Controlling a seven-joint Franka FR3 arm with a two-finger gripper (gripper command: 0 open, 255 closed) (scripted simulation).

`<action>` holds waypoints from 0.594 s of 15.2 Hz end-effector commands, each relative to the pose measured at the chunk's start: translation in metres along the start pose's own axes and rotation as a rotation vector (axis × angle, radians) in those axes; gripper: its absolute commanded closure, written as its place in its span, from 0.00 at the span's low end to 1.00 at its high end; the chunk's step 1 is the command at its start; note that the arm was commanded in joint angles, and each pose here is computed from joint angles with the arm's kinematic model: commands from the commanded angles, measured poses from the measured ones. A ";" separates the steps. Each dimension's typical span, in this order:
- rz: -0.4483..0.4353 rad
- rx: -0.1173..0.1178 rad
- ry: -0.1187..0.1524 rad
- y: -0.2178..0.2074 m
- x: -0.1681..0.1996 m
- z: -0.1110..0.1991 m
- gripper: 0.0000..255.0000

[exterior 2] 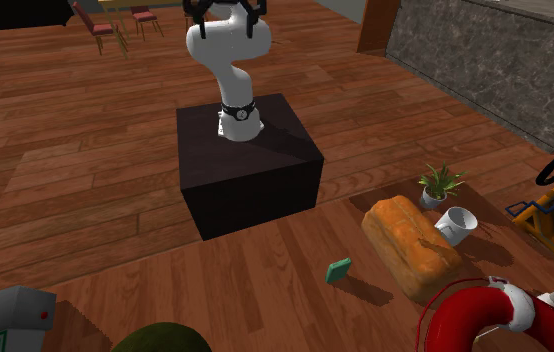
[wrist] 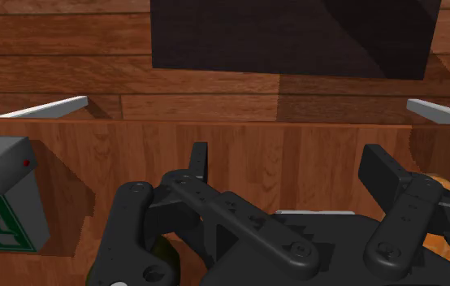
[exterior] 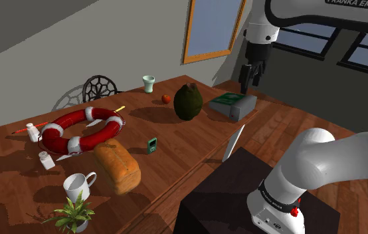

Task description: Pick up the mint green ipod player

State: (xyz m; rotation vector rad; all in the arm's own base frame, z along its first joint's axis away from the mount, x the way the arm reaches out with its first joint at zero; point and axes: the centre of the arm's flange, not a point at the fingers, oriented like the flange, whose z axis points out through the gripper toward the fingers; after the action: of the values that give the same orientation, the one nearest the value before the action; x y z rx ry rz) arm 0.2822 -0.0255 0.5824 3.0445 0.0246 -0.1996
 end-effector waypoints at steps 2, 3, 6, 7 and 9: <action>-0.003 0.002 0.000 -0.003 0.010 0.008 0.00; -0.007 0.004 -0.001 -0.007 0.019 0.017 0.00; -0.017 0.009 -0.001 -0.017 0.048 0.042 0.00; -0.020 0.011 -0.002 -0.020 0.058 0.050 0.00; -0.027 0.014 -0.002 -0.027 0.077 0.067 0.00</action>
State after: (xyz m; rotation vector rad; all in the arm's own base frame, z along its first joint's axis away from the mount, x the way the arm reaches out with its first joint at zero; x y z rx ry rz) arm 0.3399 -0.0077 0.5152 3.0576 0.0589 -0.2085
